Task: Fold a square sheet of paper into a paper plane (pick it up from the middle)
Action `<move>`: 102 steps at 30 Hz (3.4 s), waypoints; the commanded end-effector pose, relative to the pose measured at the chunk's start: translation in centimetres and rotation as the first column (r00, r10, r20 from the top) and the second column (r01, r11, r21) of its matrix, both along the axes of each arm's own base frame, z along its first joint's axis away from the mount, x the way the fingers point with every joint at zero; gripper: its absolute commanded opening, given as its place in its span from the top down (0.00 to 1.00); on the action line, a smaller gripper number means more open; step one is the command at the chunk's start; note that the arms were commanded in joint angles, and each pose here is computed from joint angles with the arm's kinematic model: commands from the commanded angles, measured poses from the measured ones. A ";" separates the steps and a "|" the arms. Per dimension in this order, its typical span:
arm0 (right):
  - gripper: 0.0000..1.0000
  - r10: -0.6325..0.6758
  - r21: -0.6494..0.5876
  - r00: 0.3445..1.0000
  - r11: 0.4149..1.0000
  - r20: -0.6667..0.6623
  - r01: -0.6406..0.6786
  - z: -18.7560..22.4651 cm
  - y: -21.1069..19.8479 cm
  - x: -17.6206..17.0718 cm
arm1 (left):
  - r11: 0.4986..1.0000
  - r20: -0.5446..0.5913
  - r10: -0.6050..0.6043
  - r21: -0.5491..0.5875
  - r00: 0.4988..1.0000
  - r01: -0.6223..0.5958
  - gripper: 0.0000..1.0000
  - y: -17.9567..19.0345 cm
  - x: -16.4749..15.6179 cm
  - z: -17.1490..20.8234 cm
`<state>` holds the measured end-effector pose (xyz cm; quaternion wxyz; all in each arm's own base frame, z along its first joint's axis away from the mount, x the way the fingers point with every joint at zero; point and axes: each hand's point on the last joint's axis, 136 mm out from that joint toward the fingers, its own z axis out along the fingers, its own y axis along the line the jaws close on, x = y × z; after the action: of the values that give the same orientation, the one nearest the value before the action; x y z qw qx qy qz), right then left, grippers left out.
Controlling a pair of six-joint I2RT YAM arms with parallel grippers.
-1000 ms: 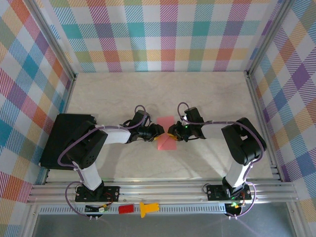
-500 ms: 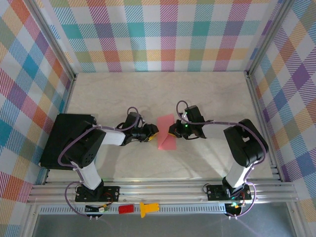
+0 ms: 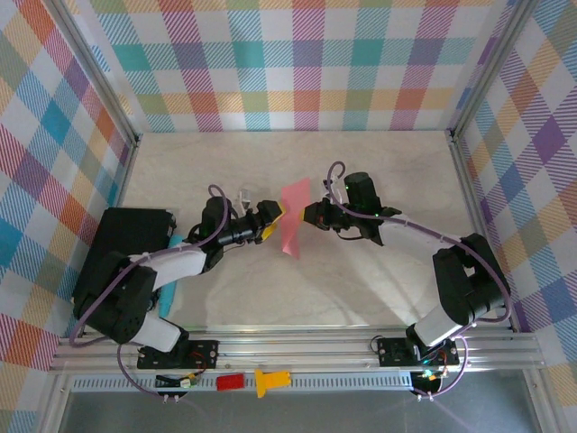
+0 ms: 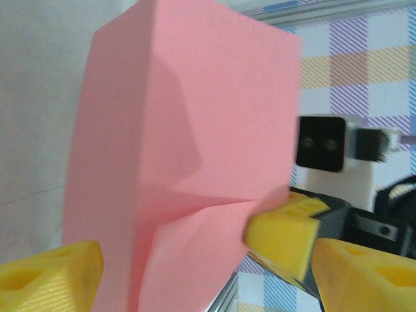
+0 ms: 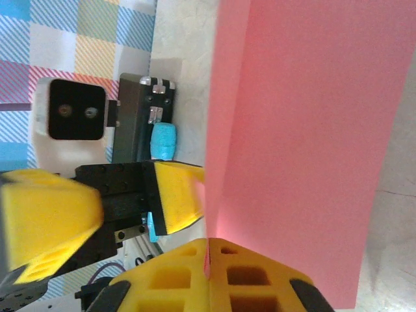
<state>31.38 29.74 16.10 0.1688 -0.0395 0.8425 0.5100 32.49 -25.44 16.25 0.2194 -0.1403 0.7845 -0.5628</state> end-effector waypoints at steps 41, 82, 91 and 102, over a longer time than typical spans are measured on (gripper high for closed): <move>0.97 0.088 0.241 0.996 0.966 0.020 -0.090 6.0 0.6 -0.9 | 0.985 0.168 -0.038 -0.162 0.985 0.066 0.67 -0.4 -1.2 6.3; 0.08 -0.422 -0.366 0.893 0.815 0.158 0.450 -1.2 -13.1 0.6 | 0.040 -0.035 -0.090 0.998 0.995 0.039 0.89 7.8 1.8 -1.1; 0.09 -0.545 -0.434 0.825 0.713 0.151 0.551 -2.5 -16.5 -0.4 | -0.093 -0.079 -0.139 0.993 0.987 0.066 0.88 2.4 2.8 -5.5; 0.08 -0.621 -0.479 0.779 0.661 0.083 0.578 -3.8 -18.1 -1.1 | 0.358 -0.212 -0.203 0.893 0.956 0.274 0.57 -6.2 0.0 -9.2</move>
<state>30.53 11.99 12.63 0.2868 0.2070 0.9122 0.2071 33.44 -28.72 5.74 0.1646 0.1130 0.9790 0.0404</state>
